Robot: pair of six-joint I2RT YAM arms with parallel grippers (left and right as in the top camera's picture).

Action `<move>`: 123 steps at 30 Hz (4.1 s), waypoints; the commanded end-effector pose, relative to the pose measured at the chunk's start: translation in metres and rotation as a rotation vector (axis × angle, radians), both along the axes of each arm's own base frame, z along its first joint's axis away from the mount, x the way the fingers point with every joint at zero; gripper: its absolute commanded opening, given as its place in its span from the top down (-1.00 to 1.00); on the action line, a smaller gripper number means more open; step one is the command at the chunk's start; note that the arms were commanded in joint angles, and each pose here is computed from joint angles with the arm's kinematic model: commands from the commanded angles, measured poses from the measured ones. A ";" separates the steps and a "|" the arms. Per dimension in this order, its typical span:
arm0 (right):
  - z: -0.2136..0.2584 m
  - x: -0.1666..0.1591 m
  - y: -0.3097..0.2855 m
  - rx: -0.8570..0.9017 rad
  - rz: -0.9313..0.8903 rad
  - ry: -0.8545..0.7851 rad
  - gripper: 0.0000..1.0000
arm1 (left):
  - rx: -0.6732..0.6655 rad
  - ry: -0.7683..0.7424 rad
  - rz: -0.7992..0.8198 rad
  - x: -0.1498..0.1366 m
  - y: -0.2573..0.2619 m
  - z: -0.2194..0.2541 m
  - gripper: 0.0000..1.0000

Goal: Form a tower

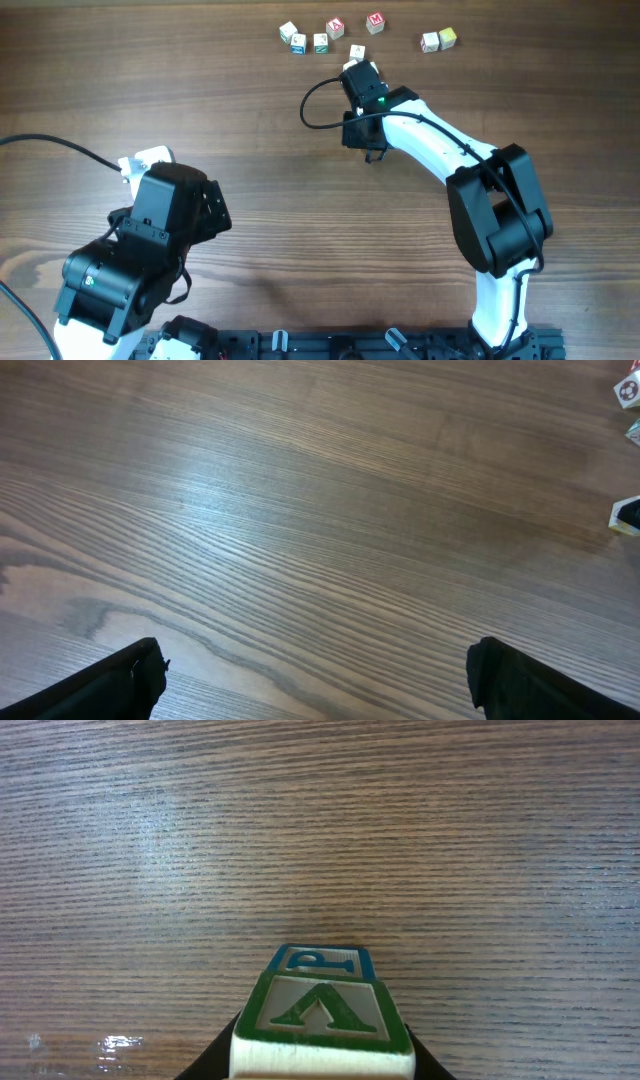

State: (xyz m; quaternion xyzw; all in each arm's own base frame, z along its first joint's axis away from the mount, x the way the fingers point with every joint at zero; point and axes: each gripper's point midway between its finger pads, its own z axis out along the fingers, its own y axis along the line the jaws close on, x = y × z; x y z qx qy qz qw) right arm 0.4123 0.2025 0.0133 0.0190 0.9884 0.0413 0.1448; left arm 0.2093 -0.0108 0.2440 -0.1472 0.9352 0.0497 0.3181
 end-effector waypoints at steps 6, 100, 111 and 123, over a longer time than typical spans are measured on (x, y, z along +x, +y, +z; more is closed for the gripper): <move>-0.005 -0.012 0.005 0.015 0.029 0.068 0.58 | -0.003 0.000 0.015 0.000 0.002 -0.001 -1.00; 0.055 0.011 0.009 0.043 0.043 -0.098 -0.29 | -0.003 0.000 0.015 0.000 0.002 -0.001 -1.00; 0.057 0.015 0.009 0.042 0.038 -0.117 -0.28 | -0.003 0.000 0.015 0.000 0.002 -0.001 -1.00; 0.050 0.010 0.004 0.026 0.017 -0.098 -0.50 | -0.003 0.000 0.015 0.000 0.002 -0.001 -1.00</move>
